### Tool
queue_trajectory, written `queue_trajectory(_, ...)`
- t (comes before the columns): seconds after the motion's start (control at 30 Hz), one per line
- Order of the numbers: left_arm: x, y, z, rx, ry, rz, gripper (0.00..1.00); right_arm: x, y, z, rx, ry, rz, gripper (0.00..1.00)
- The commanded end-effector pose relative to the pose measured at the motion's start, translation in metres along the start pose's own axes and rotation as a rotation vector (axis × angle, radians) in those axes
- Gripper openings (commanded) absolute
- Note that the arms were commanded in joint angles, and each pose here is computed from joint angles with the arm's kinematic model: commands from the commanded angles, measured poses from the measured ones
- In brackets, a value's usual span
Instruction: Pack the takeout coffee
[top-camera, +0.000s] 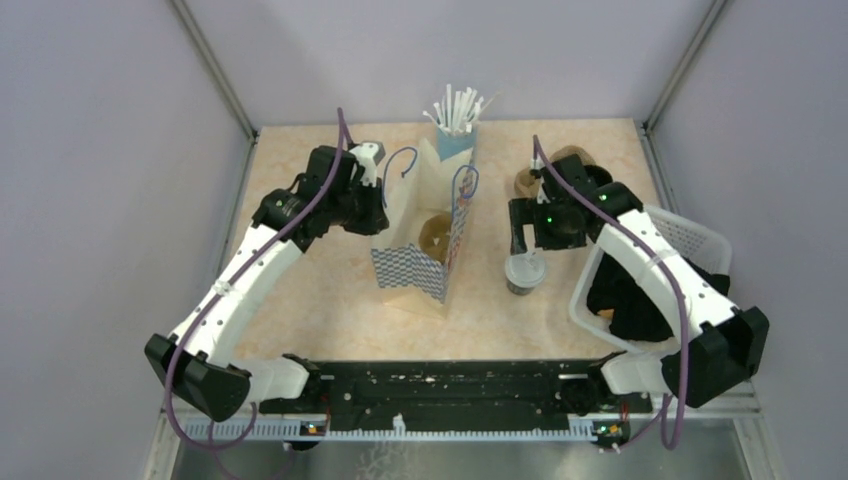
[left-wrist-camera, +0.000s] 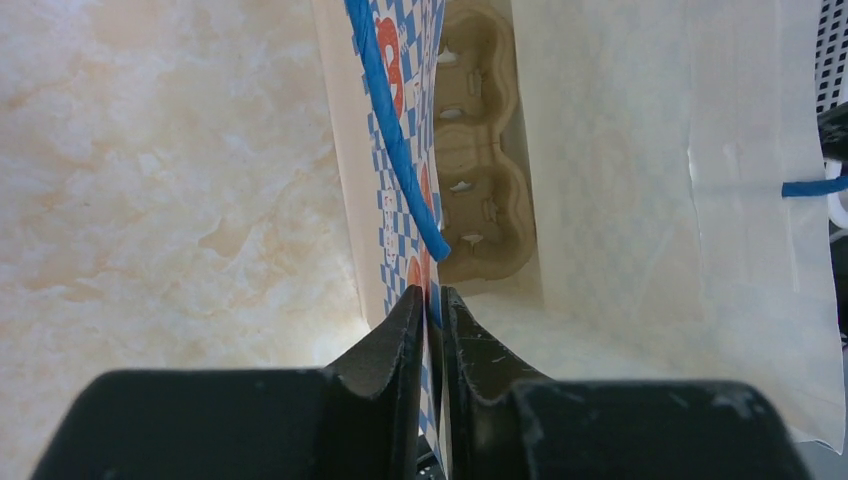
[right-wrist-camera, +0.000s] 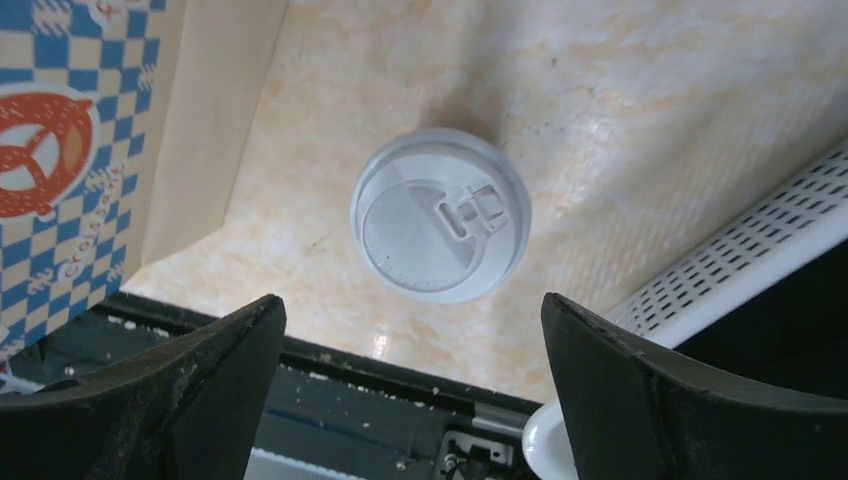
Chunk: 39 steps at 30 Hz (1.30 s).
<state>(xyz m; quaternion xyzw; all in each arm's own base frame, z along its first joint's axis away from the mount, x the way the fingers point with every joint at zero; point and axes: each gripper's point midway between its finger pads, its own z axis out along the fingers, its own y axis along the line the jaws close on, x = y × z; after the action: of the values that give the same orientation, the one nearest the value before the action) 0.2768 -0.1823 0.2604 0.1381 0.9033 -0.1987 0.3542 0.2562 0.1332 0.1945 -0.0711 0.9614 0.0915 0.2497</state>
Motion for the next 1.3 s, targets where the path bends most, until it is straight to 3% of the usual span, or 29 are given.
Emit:
queue_trajectory(0.0,0.000,-0.003,-0.009,0.007,-0.033,-0.046,0.18,0.008,0.019,0.015,-0.124,0.032,-0.036,0.99)
queue_trajectory(0.43,0.003,-0.008,-0.008,0.034,-0.031,-0.082,0.19,0.026,0.003,0.045,0.037,0.089,-0.125,0.87)
queue_trajectory(0.77,0.004,-0.011,-0.005,0.050,-0.023,-0.082,0.19,0.031,-0.001,0.052,0.048,0.089,-0.127,0.90)
queue_trajectory(1.03,0.006,-0.010,-0.004,0.051,-0.016,-0.080,0.19,0.026,-0.001,0.054,0.057,0.074,-0.126,0.84)
queue_trajectory(1.27,0.006,-0.011,-0.001,0.060,-0.013,-0.074,0.19,0.028,0.000,0.057,0.054,0.089,-0.128,0.84)
